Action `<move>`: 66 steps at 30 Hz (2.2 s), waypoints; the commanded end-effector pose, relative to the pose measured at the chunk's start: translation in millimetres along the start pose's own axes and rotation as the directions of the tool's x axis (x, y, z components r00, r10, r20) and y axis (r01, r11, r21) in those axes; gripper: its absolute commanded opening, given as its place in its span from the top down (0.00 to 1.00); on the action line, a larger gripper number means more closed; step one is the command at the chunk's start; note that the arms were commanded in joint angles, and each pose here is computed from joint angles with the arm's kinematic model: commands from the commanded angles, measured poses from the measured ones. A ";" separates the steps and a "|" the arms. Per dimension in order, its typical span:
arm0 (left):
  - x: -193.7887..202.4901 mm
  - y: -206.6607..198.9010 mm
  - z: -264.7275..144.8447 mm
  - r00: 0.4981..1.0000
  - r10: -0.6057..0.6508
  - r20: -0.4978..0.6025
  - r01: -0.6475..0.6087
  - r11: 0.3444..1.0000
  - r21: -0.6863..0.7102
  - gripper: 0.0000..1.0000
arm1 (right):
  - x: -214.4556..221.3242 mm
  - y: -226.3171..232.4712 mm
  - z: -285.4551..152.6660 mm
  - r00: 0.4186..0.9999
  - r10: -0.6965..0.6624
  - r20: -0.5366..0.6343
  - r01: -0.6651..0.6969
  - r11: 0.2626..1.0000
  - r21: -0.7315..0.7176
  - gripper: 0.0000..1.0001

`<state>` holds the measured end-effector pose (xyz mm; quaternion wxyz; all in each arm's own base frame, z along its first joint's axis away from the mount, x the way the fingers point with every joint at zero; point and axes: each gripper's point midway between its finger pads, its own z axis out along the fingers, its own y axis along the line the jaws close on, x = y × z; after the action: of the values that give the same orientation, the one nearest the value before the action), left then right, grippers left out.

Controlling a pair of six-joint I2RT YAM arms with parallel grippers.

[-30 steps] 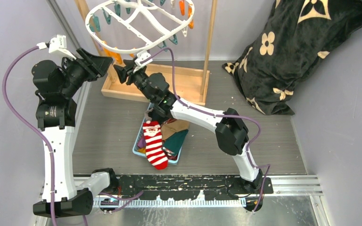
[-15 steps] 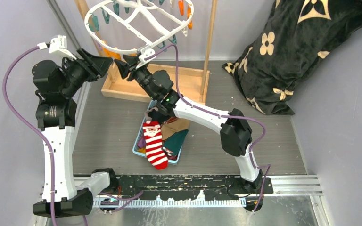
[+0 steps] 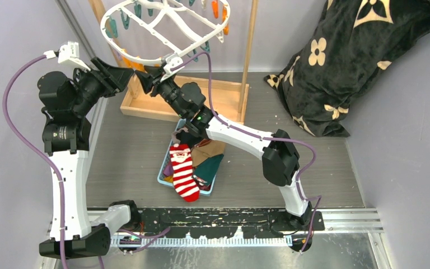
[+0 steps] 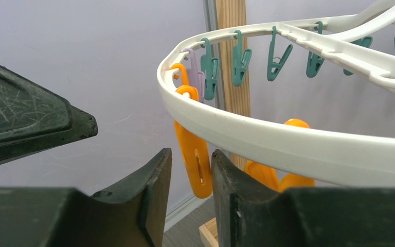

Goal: Clip the socks to the hanger
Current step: Open the clamp at the hanger.

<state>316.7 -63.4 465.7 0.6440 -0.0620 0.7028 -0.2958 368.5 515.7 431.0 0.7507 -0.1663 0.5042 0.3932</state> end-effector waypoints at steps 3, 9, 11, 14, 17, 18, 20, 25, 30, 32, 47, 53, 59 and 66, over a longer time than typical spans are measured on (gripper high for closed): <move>-17.6 -12.8 -7.8 0.998 0.032 0.052 -0.033 0.999 0.025 0.48 | -56.4 7.8 4.5 0.994 0.011 0.107 -0.009 1.000 -0.022 0.68; -9.5 -9.0 -6.1 0.999 0.007 0.034 -0.007 1.000 0.021 0.48 | -57.4 9.4 0.3 0.994 0.020 0.107 -0.016 0.999 -0.033 0.88; -5.1 -6.5 -3.1 1.000 -0.003 0.026 0.003 1.000 0.025 0.48 | -61.4 11.1 -0.9 0.993 0.028 0.112 -0.023 0.999 -0.042 0.90; -0.4 -4.0 3.9 0.999 -0.024 0.022 0.023 0.999 0.042 0.47 | -65.8 15.7 -3.0 0.992 0.042 0.116 -0.035 0.998 -0.061 0.91; -0.5 -6.0 12.6 0.999 -0.041 0.033 0.039 0.996 0.074 0.47 | -67.2 19.7 -5.1 0.993 0.045 0.113 -0.037 0.997 -0.074 0.91; -1.9 -6.0 15.7 0.998 -0.046 0.035 0.043 0.996 0.079 0.47 | -67.3 20.7 -5.8 0.993 0.046 0.112 -0.037 0.996 -0.078 0.91; -5.4 -4.9 21.7 0.998 -0.053 0.039 0.050 0.995 0.081 0.48 | -67.1 22.0 -7.0 0.993 0.050 0.109 -0.041 0.996 -0.082 0.91; -14.3 -5.5 33.4 0.996 -0.070 0.053 0.065 0.993 0.095 0.48 | -65.6 25.2 -8.2 0.993 0.056 0.105 -0.046 0.995 -0.089 0.91; -12.8 -9.9 41.5 0.996 -0.086 0.036 0.081 0.989 0.124 0.49 | -63.6 26.2 -8.4 0.993 0.054 0.101 -0.045 0.995 -0.092 0.91; -12.8 -15.2 43.2 0.996 -0.088 0.029 0.083 0.985 0.151 0.49 | -63.9 26.7 -8.4 0.994 0.053 0.100 -0.044 0.995 -0.093 0.91; -15.6 -32.3 52.7 0.994 -0.110 0.004 0.106 0.969 0.222 0.51 | -58.4 30.5 -3.7 0.995 0.055 0.084 -0.046 0.993 -0.110 0.91; -13.2 -25.9 59.2 0.996 -0.085 0.016 0.080 0.975 0.207 0.59 | -58.4 32.4 -2.9 0.995 0.057 0.076 -0.048 0.992 -0.117 0.91; -12.0 -24.5 63.4 0.997 -0.080 0.016 0.075 0.976 0.202 0.74 | -54.3 34.4 -3.6 0.996 0.063 0.059 -0.055 0.990 -0.128 0.89; -12.5 -15.2 65.3 0.997 -0.065 0.031 0.059 0.986 0.154 0.94 | -59.4 36.7 -9.2 0.996 0.074 0.051 -0.066 0.988 -0.141 0.52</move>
<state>376.5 -90.0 442.3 0.5970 -0.0649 0.7084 -0.3708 362.4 514.4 434.3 0.7373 -0.1773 0.5066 0.4103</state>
